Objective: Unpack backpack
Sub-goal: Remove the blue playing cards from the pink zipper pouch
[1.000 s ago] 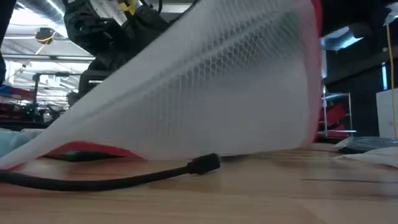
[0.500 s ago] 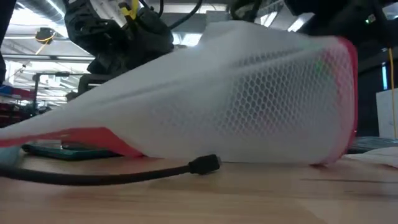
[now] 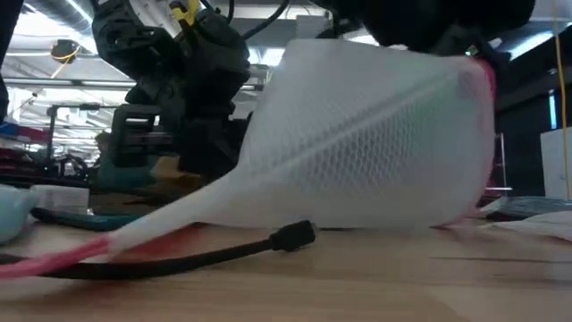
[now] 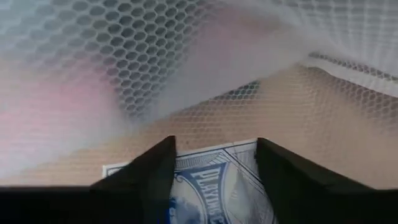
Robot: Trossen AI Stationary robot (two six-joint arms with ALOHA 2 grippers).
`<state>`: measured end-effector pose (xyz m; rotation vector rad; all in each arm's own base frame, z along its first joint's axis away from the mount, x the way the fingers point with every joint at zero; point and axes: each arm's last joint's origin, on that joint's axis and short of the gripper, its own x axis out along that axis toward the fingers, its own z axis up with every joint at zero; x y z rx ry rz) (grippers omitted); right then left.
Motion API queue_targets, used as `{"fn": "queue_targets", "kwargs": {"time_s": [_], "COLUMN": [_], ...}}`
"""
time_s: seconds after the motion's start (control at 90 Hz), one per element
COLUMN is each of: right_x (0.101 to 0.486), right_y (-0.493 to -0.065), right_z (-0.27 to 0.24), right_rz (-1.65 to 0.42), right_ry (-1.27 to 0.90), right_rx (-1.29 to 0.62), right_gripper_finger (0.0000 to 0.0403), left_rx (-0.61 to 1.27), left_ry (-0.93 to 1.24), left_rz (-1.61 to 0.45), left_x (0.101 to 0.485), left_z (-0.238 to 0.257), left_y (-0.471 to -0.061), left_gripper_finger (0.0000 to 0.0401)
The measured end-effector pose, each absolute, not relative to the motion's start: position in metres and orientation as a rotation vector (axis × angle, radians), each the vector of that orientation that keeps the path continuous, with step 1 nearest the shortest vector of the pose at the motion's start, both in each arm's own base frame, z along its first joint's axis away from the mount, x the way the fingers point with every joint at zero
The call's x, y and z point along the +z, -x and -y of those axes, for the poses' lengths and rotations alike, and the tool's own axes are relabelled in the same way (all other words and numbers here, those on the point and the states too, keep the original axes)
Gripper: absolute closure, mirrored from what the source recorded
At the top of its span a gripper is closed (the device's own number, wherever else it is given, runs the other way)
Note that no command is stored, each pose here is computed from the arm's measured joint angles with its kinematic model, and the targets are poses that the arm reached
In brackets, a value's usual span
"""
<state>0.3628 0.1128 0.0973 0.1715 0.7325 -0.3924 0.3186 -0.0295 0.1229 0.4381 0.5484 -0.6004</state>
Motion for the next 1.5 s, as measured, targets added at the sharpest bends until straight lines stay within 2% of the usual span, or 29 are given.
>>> {"fn": "queue_targets", "kwargs": {"time_s": [0.222,0.278,0.644,1.133,1.5], "right_x": [0.095,0.095,0.115,0.168,0.170], "right_y": [-0.364,-0.364,-0.348,-0.320,-0.320], "right_z": [-0.115,-0.117,-0.141,-0.186,-0.186], "right_rz": [-0.738,-0.735,-0.731,-0.510,-0.490], "right_ry": [-0.134,-0.111,-0.031,0.061,0.067], "right_rx": [-0.342,-0.321,-0.253,-0.262,-0.285], "right_gripper_finger": [0.0372,0.0392,0.0403,0.0403,0.0403], "left_rx": [-0.601,-0.601,-0.553,-0.554,-0.593], "left_ry": [-0.438,-0.438,-0.473,-0.482,-0.565], "left_rz": [-0.549,-0.550,-0.557,-0.552,-0.362], "left_x": [0.123,0.123,0.125,0.126,0.164], "left_z": [0.030,0.030,0.028,0.028,0.052], "left_y": [-0.319,-0.319,-0.319,-0.319,-0.314], "left_gripper_finger": [0.0401,0.0401,0.0401,0.0401,0.0398]}}
